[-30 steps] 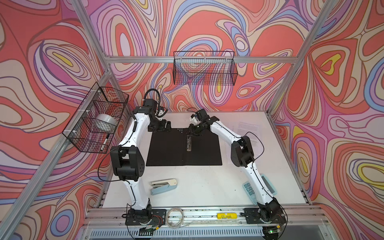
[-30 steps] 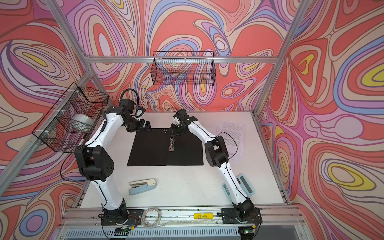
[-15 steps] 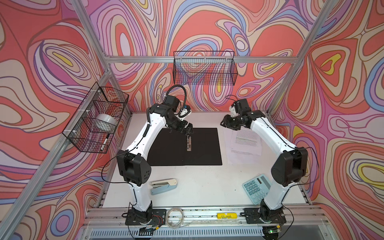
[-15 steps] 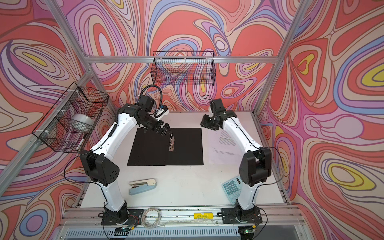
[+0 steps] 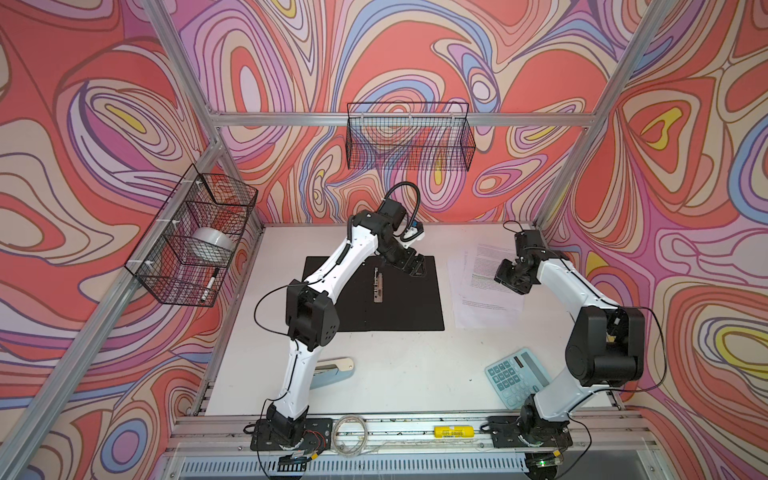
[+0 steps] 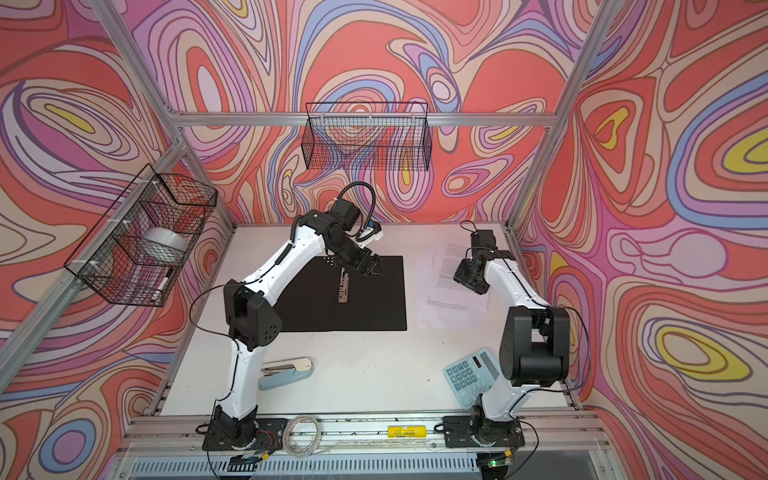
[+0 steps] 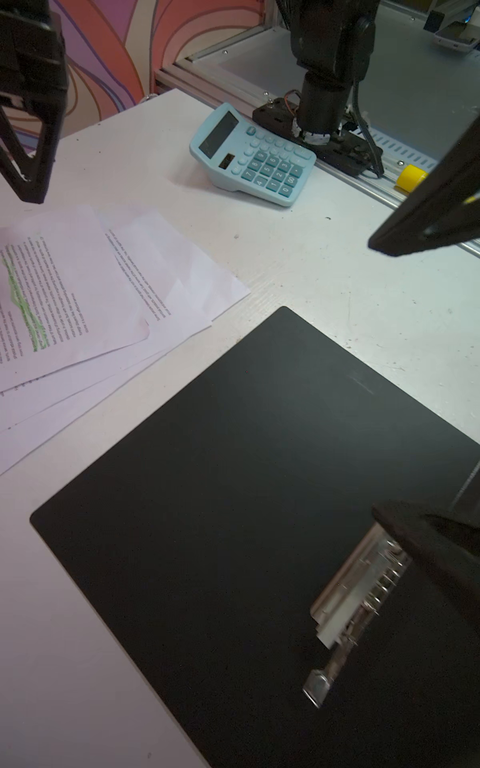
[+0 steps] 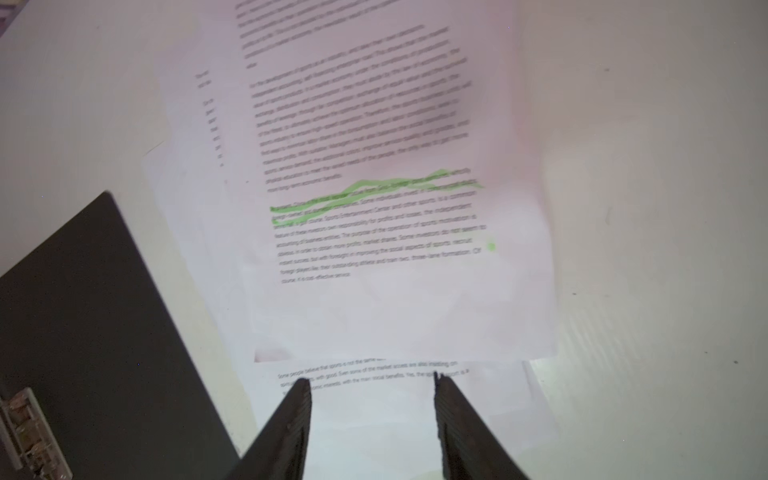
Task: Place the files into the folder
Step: 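Move the right gripper to the paper stack while the left gripper reaches toward the papers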
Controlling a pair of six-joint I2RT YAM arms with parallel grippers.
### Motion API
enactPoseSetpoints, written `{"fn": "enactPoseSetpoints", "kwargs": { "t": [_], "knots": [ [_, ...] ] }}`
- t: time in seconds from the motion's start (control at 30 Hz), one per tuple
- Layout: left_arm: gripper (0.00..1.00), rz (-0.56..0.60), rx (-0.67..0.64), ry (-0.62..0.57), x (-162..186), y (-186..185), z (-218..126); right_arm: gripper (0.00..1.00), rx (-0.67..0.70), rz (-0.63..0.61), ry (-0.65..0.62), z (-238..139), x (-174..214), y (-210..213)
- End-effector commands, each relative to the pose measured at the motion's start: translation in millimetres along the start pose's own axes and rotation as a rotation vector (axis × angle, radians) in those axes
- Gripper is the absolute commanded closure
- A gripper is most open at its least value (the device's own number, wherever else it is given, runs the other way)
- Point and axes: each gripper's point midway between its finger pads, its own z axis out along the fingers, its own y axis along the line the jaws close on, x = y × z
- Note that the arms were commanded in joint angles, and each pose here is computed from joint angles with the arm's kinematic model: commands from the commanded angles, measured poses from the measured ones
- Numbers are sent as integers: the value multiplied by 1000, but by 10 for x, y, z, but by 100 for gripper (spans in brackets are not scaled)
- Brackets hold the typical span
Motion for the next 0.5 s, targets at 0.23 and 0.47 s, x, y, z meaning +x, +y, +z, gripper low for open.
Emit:
{"fn": "enactPoseSetpoints", "kwargs": {
  "t": [0.23, 0.47],
  "knots": [
    [14, -16, 108, 11, -152, -400, 745, 49, 48, 159, -108, 130, -474, -502],
    [16, -14, 178, 13, -175, -518, 956, 49, 26, 250, -61, 330, -387, -813]
  ]
}}
